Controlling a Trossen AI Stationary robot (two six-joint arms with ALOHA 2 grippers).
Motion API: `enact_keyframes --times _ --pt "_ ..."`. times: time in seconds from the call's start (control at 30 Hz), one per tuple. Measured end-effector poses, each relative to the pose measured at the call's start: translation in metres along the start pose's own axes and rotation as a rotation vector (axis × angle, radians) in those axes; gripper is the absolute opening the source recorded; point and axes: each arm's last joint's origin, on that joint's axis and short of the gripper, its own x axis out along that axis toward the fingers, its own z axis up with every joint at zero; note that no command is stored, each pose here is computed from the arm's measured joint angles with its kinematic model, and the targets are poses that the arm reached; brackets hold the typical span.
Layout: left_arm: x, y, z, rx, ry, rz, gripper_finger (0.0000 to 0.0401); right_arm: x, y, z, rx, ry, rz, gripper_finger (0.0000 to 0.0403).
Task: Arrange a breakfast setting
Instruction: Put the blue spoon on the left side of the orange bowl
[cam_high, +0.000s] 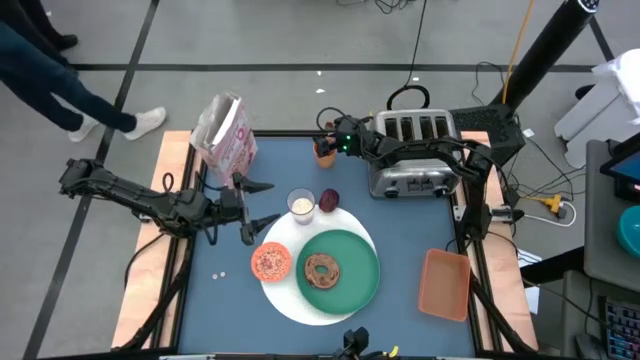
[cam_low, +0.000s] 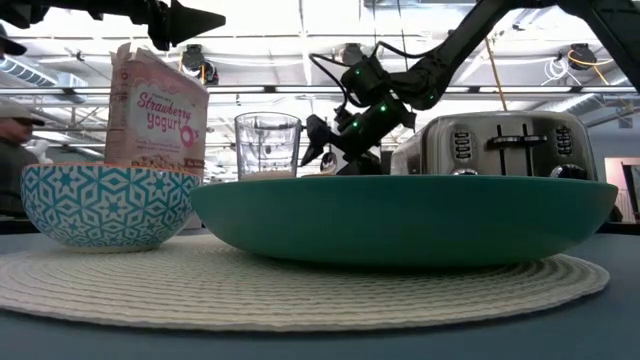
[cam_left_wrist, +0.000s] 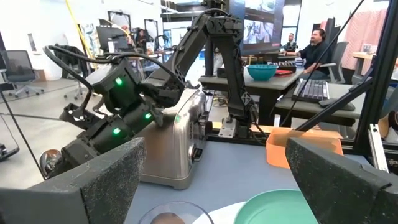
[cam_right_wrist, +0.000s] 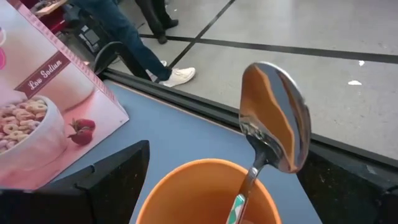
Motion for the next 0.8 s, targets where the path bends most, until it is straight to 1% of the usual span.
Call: enact_keyframes --times 0.13,0.23,0.57,0.8 --pt "0.0 0.0 0.0 0.0 0.0 0.0 0.0392 0.0 0.0001 0.0001 0.001 -0.001 0.001 0.0378" --pt "0.0 0.0 0.0 0.0 0.0 0.0 0.0392 0.0 0.0 0.0 0.001 -0.001 0.0 0.0368" --pt "0.0 0.0 0.0 0.0 0.0 0.0 0.0392 0.0 -0.0002 0.0001 0.001 -0.001 -0.002 0.0292" --pt "0.0 0.0 0.0 0.0 0.0 0.0 0.0392 0.0 -0.0002 0.0002 -0.001 -0.002 -0.002 0.0253"
